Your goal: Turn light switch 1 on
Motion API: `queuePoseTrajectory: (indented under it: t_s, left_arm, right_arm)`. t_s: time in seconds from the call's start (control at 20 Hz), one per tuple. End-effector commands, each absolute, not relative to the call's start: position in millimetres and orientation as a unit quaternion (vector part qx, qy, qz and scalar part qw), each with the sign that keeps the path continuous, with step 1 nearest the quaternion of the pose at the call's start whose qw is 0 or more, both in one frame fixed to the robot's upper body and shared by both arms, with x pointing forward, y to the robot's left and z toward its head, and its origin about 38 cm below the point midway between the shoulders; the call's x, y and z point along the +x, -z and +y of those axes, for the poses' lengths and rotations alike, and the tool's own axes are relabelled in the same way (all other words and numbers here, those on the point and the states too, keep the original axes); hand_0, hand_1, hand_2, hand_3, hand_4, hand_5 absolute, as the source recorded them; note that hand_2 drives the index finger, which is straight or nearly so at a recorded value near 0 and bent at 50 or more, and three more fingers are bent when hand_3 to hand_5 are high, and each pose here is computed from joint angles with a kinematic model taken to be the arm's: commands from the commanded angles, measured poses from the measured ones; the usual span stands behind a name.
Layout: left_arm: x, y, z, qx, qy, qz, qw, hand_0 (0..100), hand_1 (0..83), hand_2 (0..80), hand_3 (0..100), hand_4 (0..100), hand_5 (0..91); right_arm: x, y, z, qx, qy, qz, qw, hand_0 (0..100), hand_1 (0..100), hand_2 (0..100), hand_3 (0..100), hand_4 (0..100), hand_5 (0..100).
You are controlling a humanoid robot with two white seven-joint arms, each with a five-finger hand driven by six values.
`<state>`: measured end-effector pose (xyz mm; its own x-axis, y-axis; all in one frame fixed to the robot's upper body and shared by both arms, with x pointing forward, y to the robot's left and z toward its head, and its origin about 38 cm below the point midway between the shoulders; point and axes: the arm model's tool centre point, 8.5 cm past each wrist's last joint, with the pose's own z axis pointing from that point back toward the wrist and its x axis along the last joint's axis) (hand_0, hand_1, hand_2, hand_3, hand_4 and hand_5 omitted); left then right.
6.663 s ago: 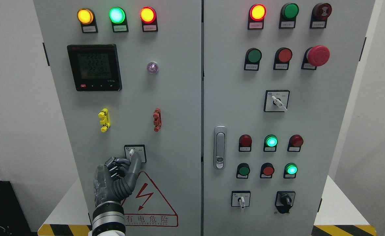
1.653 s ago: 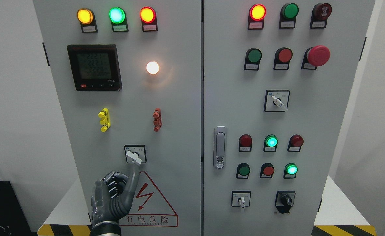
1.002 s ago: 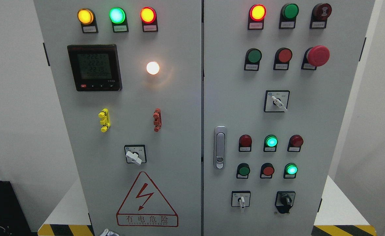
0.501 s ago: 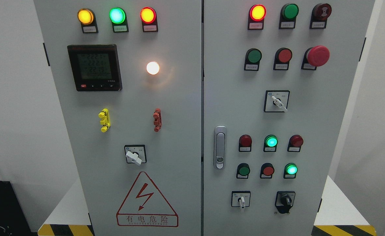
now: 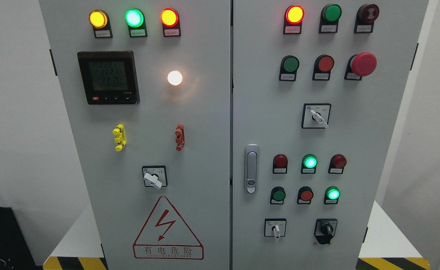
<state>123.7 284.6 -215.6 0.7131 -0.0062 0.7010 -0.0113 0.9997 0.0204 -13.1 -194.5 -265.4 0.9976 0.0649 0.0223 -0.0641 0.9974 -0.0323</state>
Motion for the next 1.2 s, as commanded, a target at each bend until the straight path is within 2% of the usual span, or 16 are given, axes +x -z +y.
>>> queuePoseTrajectory:
  t_s: [0.0, 0.05, 0.1, 0.15, 0.3, 0.4, 0.5, 1.15]
  left_arm:
    - [-59, 255, 238, -0.063, 0.014, -0.07, 0.995, 23, 27.1, 0.0, 4, 9, 0.0]
    - [-62, 256, 235, -0.066, 0.024, -0.051, 0.996, 24, 25.3, 0.0, 0, 3, 0.0]
    - [-67, 256, 233, -0.068, 0.026, -0.028, 0.997, 24, 23.9, 0.0, 0, 1, 0.0]
    - [-70, 257, 232, -0.068, 0.024, -0.007, 0.997, 24, 22.5, 0.0, 0, 0, 0.0]
    - [-75, 257, 231, -0.069, 0.02, 0.025, 0.997, 27, 11.1, 0.0, 0, 0, 0.0]
    - [-73, 258, 219, -0.078, 0.02, 0.024, 0.996, 23, 2.4, 0.0, 0, 0, 0.0]
    - [-70, 258, 209, -0.081, 0.011, 0.017, 0.996, 20, 0.0, 0.0, 0, 0, 0.0]
    - [-55, 261, 207, -0.059, -0.01, -0.006, 0.998, 13, 0.0, 0.0, 0, 0, 0.0]
  right_arm:
    - [-13, 265, -194, -0.015, -0.02, -0.011, 1.0, 0, 0, 0, 0, 0, 0]
    - [-13, 265, -194, -0.015, -0.02, -0.011, 1.0, 0, 0, 0, 0, 0, 0]
    - [-13, 265, -194, -0.015, -0.02, -0.011, 1.0, 0, 0, 0, 0, 0, 0]
    - [-13, 265, -194, -0.015, -0.02, -0.011, 1.0, 0, 0, 0, 0, 0, 0]
    - [-13, 265, -194, -0.015, -0.02, -0.011, 1.0, 0, 0, 0, 0, 0, 0]
    - [-13, 265, -194, -0.015, -0.02, -0.011, 1.0, 0, 0, 0, 0, 0, 0]
    - [-13, 265, -194, -0.015, -0.02, -0.011, 1.0, 0, 0, 0, 0, 0, 0]
    - [-13, 265, -194, -0.015, -0.02, -0.011, 1.0, 0, 0, 0, 0, 0, 0]
